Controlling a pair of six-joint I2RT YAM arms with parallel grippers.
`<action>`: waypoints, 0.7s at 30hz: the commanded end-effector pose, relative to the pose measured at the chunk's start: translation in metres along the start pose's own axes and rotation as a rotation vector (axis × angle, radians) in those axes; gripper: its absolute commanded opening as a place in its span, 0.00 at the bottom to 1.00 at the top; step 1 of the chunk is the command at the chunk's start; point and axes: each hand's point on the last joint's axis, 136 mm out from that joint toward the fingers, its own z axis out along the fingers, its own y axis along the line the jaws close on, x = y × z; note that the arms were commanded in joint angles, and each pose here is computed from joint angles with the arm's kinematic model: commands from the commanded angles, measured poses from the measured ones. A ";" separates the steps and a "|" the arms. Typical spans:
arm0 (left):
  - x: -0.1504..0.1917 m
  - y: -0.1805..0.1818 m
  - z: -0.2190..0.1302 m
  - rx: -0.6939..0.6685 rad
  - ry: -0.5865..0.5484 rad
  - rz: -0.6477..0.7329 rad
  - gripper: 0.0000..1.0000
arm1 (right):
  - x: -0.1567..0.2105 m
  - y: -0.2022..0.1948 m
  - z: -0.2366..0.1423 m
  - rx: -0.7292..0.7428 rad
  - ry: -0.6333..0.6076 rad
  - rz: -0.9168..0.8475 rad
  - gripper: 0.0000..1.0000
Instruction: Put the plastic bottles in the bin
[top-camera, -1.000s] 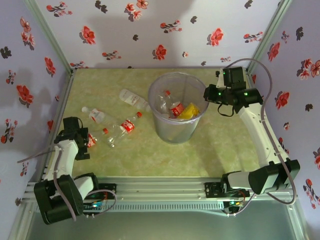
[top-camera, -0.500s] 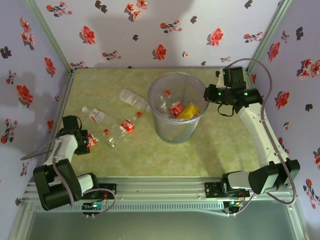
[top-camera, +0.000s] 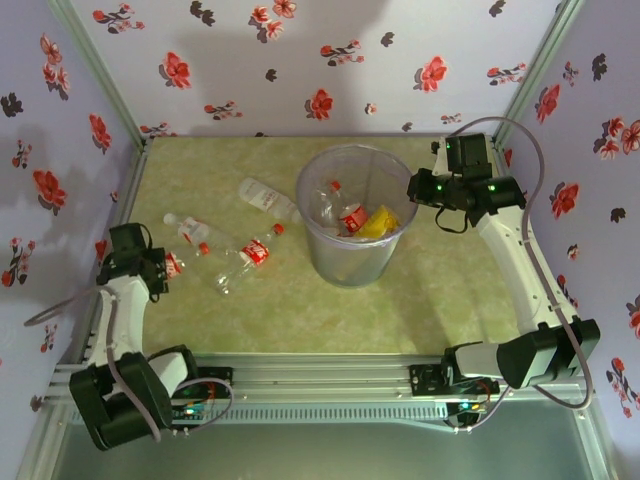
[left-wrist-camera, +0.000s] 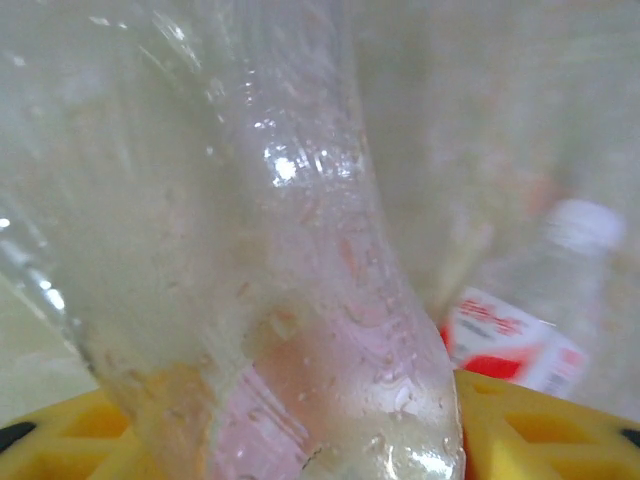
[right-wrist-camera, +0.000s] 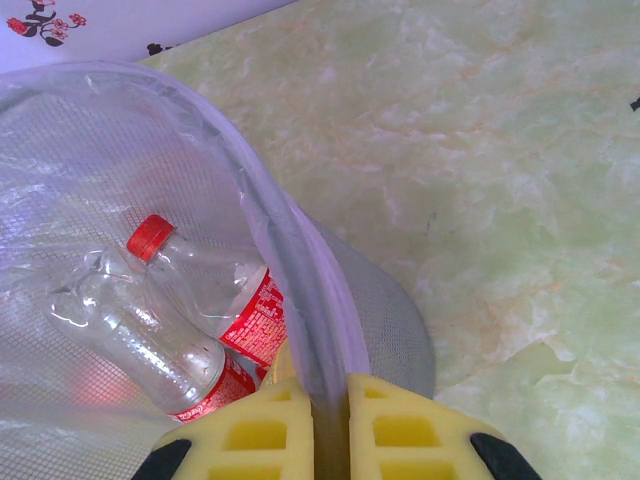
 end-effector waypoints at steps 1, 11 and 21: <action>-0.012 -0.024 -0.033 0.073 -0.042 0.052 0.31 | 0.017 -0.004 0.015 0.008 0.077 0.004 0.03; 0.049 -0.149 -0.133 0.515 0.178 0.391 0.00 | 0.019 0.005 0.020 -0.022 0.084 0.013 0.03; 0.173 -0.230 -0.252 0.889 0.336 0.854 0.00 | 0.021 0.015 0.018 -0.024 0.073 0.008 0.02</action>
